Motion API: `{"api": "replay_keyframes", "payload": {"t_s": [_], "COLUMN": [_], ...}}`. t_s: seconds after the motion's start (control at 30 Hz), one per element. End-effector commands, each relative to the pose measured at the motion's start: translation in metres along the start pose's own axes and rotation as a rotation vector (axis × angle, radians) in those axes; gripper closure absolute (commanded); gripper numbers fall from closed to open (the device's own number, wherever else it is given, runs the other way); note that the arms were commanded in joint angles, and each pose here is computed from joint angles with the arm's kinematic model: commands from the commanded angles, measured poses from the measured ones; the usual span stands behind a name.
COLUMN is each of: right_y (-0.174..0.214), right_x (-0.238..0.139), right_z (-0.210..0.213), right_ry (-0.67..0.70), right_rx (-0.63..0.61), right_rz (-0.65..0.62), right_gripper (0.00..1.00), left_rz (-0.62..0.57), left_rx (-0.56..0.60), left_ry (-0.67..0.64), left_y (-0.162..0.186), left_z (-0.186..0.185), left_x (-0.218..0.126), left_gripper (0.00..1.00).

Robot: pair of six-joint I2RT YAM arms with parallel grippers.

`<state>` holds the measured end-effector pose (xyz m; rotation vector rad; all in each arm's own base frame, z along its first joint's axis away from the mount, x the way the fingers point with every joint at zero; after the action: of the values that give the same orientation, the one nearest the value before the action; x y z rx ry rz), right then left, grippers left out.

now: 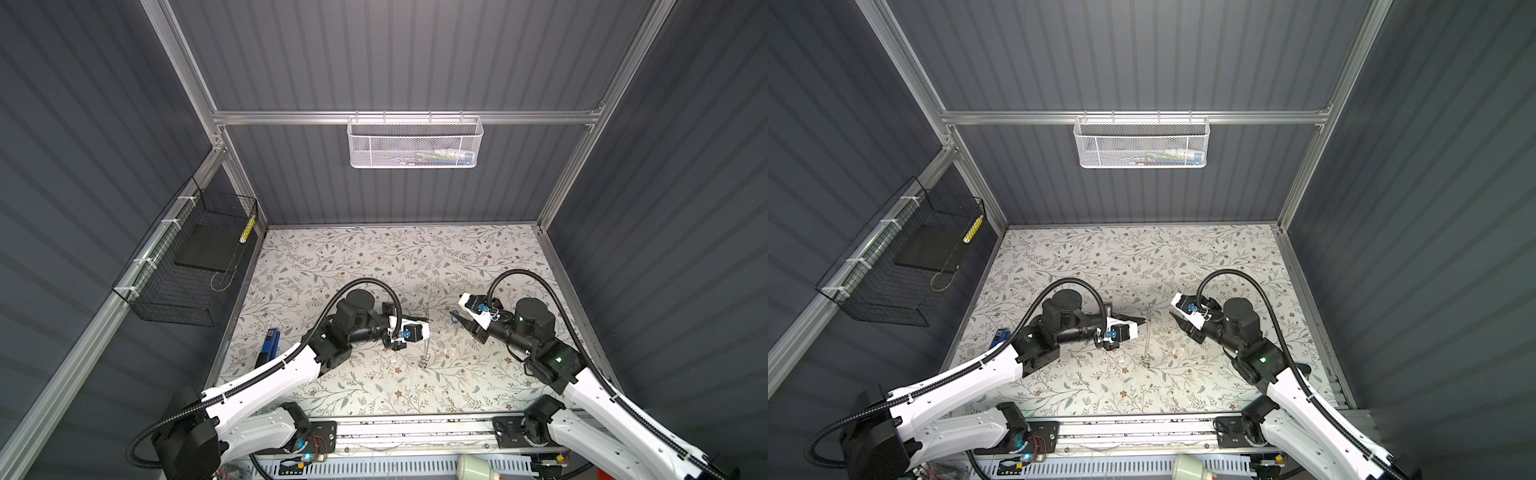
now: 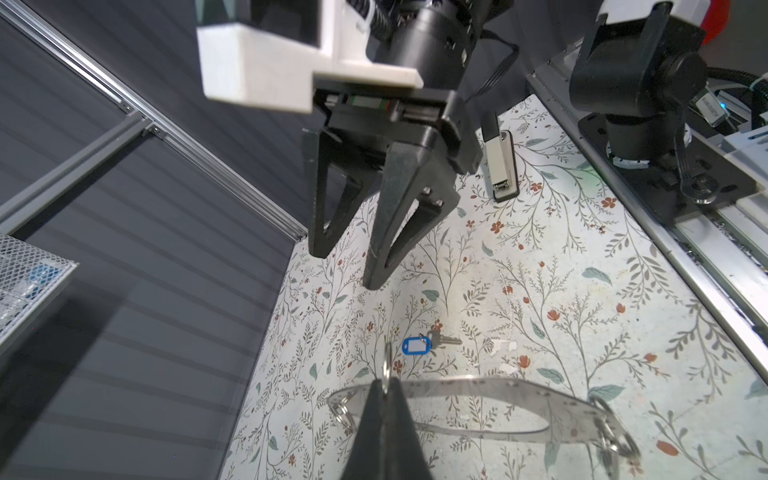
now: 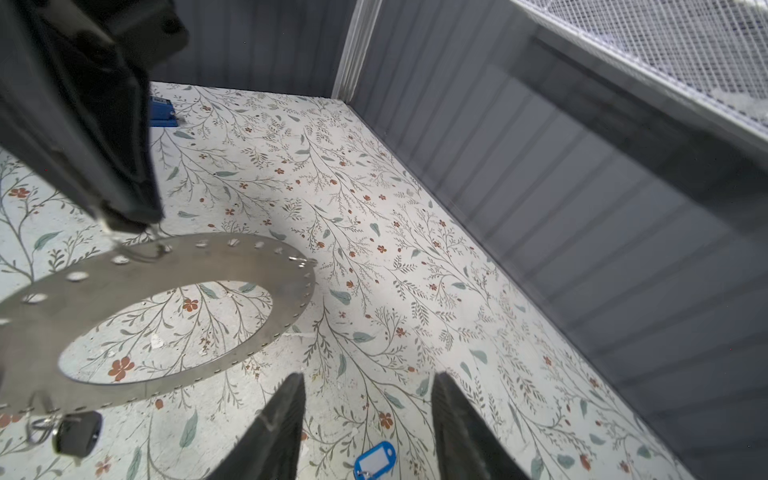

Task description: Put the keys on the keyring

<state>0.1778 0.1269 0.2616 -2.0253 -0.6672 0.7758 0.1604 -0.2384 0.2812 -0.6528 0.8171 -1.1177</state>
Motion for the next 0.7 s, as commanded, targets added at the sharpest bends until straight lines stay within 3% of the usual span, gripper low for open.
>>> {"api": "replay_keyframes", "payload": {"t_s": [0.0,0.17,0.27,0.53,0.67], "right_y": [0.002,0.005,0.006,0.012,0.029], "right_x": [0.003,0.01,0.016,0.042,0.059], "right_z": [0.001,0.0,-0.007,-0.021,-0.023], "right_ry": [-0.016,-0.011,0.034,0.087,0.128], "right_rx": [0.066,0.119,0.238,0.585,0.737], "right_rz": [-0.004,0.01,0.05,0.246,0.421], "right_gripper": [0.49,0.5,0.51,0.54,0.56], "left_rz": [-0.089,-0.12,-0.13,-0.135,-0.132], "left_rx": [0.057,0.094,0.081,-0.131,-0.215], "left_ry": [-0.031,-0.058,-0.074,-0.037,-0.026], "left_y": [-0.014,-0.017,-0.018,0.01,0.025], "left_z": [0.004,0.004,0.005,0.018,0.027], "left_x": [-0.007,-0.011,-0.011,-0.016,-0.021], "left_gripper": [1.0,1.0,1.0,1.0,1.0]}}
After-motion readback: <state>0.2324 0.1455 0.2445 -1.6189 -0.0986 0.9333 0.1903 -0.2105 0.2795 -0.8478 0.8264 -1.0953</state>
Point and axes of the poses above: each gripper's point midway between its finger pads, its own x axis out along the fingers, its own z axis along the line the jaws close on, y = z × x, the point moved 10 cm from there along -x, back along the fingers, and after that the axes turned 6 degrees about -x, right-handed, at the moved point
